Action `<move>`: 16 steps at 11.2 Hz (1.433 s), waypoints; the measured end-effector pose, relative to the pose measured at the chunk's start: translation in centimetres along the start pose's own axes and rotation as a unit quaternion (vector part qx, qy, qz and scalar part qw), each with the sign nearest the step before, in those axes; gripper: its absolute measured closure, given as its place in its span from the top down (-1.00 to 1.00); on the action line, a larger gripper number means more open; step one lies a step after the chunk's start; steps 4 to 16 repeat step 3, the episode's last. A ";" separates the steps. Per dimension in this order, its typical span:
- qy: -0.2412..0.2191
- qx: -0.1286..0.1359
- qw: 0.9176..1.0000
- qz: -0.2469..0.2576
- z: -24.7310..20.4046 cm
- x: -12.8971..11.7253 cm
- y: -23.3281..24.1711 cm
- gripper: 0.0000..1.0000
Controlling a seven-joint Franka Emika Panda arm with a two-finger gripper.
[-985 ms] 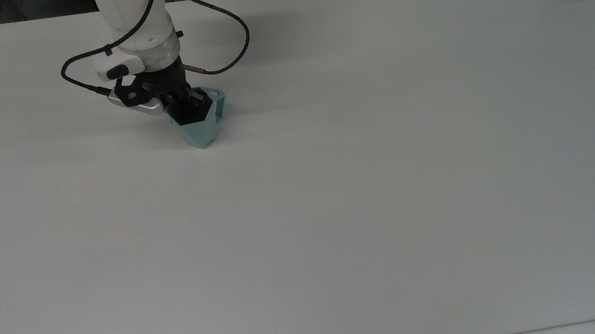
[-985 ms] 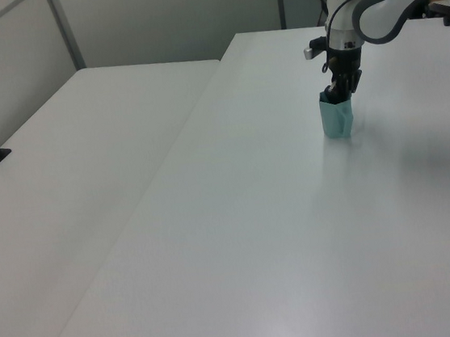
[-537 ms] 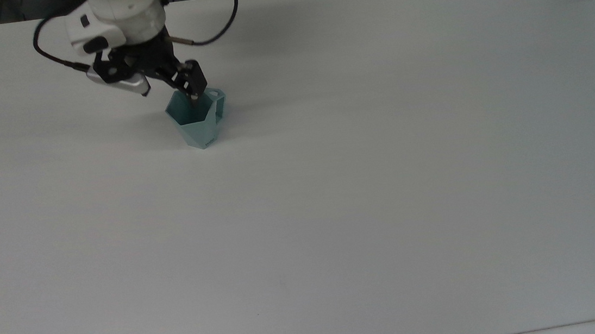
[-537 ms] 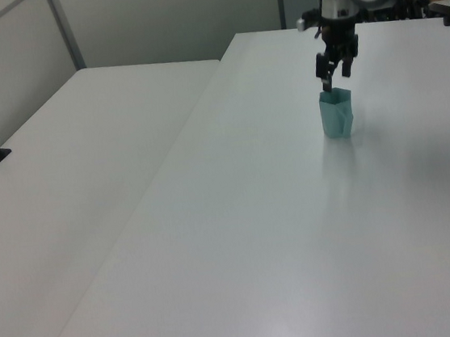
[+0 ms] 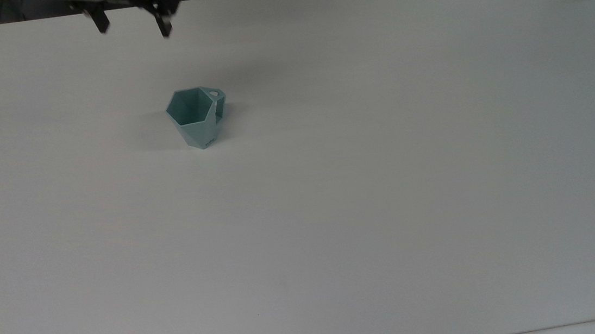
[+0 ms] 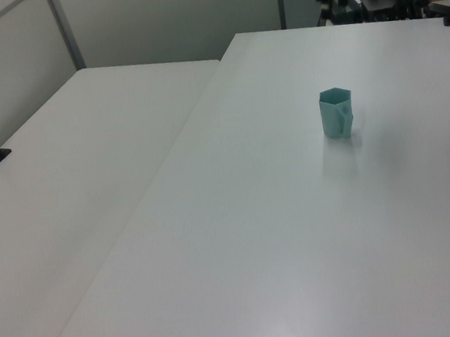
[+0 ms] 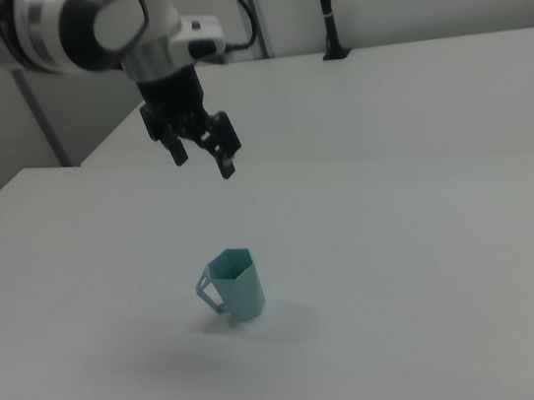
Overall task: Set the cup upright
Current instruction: 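Open the gripper and raise it away from the cup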
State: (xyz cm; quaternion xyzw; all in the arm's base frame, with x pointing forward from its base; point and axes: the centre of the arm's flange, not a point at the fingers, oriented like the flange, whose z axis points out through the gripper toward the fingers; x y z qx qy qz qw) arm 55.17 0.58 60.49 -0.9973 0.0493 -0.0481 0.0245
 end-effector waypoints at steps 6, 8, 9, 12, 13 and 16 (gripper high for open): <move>-0.010 -0.003 0.998 -0.056 -1.4 -0.4 2.1 1.00; -0.010 -0.003 0.998 -0.056 -1.4 -0.4 2.1 1.00; -0.010 -0.003 0.998 -0.056 -1.4 -0.4 2.1 1.00; -0.010 -0.003 0.998 -0.056 -1.4 -0.4 2.1 1.00; -0.010 -0.003 0.998 -0.056 -1.4 -0.4 2.1 1.00; -0.010 -0.003 0.998 -0.056 -1.4 -0.4 2.1 1.00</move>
